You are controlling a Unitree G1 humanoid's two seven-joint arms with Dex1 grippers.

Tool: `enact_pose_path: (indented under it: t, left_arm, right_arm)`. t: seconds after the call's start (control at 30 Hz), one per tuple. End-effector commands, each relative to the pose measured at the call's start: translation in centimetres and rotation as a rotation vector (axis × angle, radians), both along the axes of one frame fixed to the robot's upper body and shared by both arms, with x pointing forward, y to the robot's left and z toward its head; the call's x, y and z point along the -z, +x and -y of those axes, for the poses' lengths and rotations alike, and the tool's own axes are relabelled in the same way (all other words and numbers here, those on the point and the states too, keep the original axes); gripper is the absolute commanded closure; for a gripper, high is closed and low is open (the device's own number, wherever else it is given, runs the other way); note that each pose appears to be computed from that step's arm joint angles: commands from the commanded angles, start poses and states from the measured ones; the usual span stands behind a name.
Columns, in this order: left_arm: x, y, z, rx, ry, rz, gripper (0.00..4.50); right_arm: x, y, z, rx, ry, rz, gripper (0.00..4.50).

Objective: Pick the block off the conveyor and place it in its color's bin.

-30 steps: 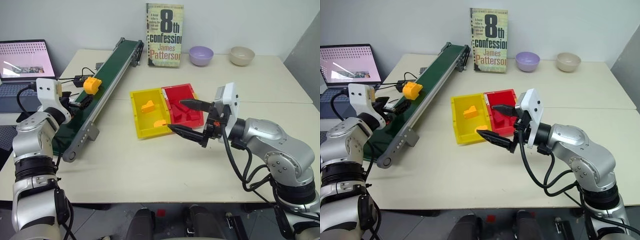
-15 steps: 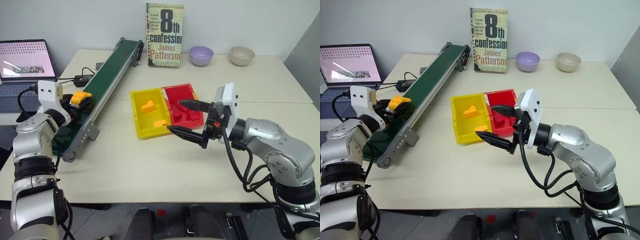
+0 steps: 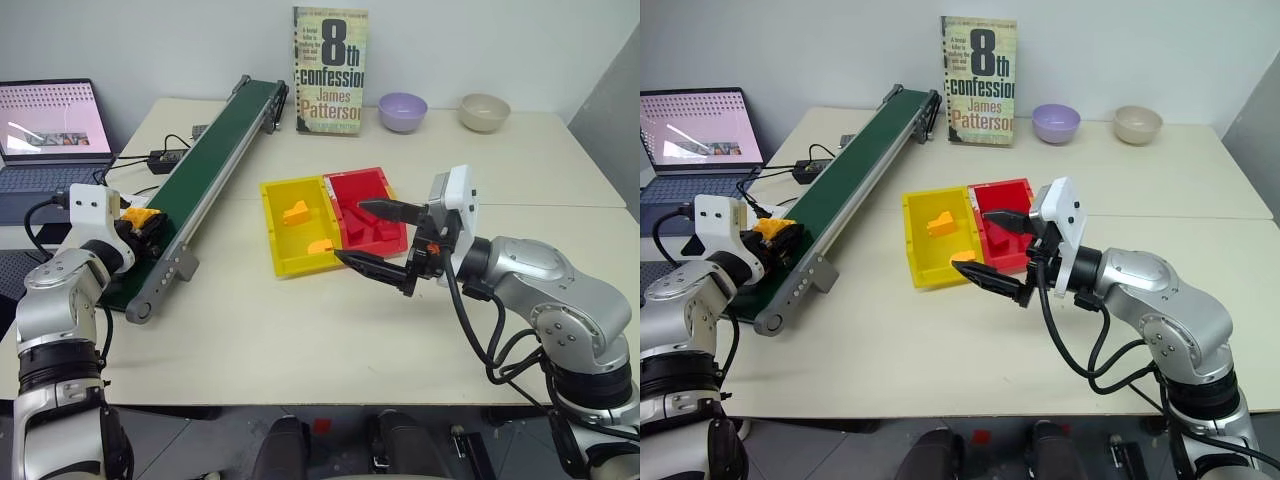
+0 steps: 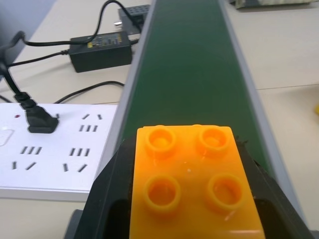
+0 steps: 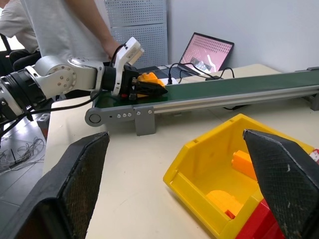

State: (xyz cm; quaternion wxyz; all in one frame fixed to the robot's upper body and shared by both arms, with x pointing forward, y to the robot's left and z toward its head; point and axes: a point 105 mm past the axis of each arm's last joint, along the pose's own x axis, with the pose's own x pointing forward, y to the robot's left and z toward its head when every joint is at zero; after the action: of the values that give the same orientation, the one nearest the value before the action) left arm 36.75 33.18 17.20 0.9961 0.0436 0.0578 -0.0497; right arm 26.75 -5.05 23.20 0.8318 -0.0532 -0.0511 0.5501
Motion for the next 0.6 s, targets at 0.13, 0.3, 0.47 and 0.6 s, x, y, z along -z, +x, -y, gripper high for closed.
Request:
enact_pose_path:
  t: [0.13, 0.3, 0.47, 0.6]
  left_arm:
    - [-6.7, 1.8, 9.9, 0.39, 0.03, 0.123, 2.95]
    - [-6.5, 2.3, 15.9, 0.637, 0.078, 0.087, 2.95]
    - [-3.7, 3.1, 19.2, 0.82, 0.3, 0.033, 2.95]
    - [-3.0, 3.9, 19.7, 0.865, 0.343, 0.034, 2.25]
  right_arm:
    - [-0.1, -0.3, 1.9, 0.127, -0.031, 0.039, 0.0]
    - [0.5, -1.2, 2.2, 0.174, -0.035, 0.019, 0.0]
    - [1.3, -1.5, 2.5, 0.231, -0.053, 0.003, 0.0]
    - [1.5, -1.8, 2.6, 0.271, -0.044, 0.003, 0.0]
